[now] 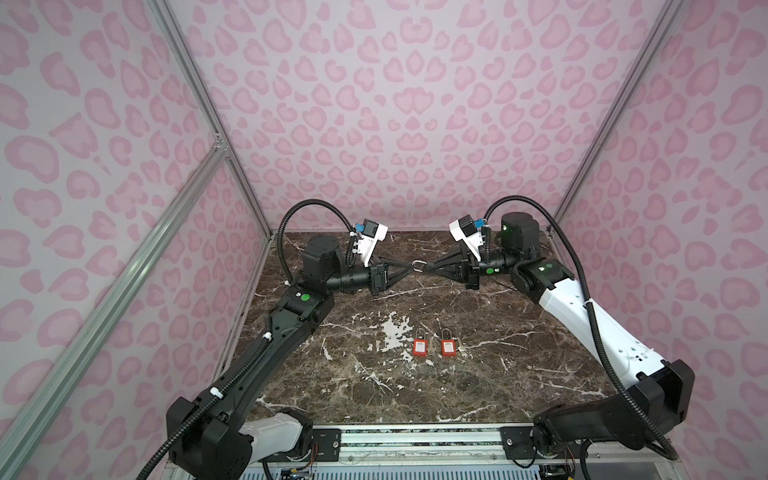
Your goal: Lock with the key
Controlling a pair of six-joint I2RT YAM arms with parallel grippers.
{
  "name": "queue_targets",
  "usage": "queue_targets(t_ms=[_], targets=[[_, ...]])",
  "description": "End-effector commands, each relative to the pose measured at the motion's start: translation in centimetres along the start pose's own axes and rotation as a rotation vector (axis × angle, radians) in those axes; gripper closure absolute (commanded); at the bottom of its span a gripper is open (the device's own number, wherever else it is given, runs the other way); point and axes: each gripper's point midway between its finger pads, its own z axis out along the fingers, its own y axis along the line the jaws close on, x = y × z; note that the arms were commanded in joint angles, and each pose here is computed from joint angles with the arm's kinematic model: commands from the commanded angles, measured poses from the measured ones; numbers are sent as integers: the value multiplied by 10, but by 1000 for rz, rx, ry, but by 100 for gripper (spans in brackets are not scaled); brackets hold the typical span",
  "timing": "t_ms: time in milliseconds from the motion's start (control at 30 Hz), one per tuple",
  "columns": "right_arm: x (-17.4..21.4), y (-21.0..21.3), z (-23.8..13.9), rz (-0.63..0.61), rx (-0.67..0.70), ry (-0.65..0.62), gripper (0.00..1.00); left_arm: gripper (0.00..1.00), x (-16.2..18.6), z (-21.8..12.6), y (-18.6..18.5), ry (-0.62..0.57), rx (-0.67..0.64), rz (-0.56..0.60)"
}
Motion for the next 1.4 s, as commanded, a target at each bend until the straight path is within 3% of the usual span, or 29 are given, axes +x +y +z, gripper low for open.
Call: queue_targets(t_ms=[0, 367, 900, 1367], targets=[[-6, 2, 2, -19, -22, -15, 100, 85, -3, 2, -1, -13, 2, 14], [-2, 6, 7, -8, -55, 2, 100, 96, -7, 3, -3, -23, -1, 20], [1, 20, 9, 148, -215, 37, 100, 96, 1, 2, 2, -2, -28, 33], [-7, 3, 21, 97, -145, 0, 100, 96, 14, 22, -5, 51, 26, 12]])
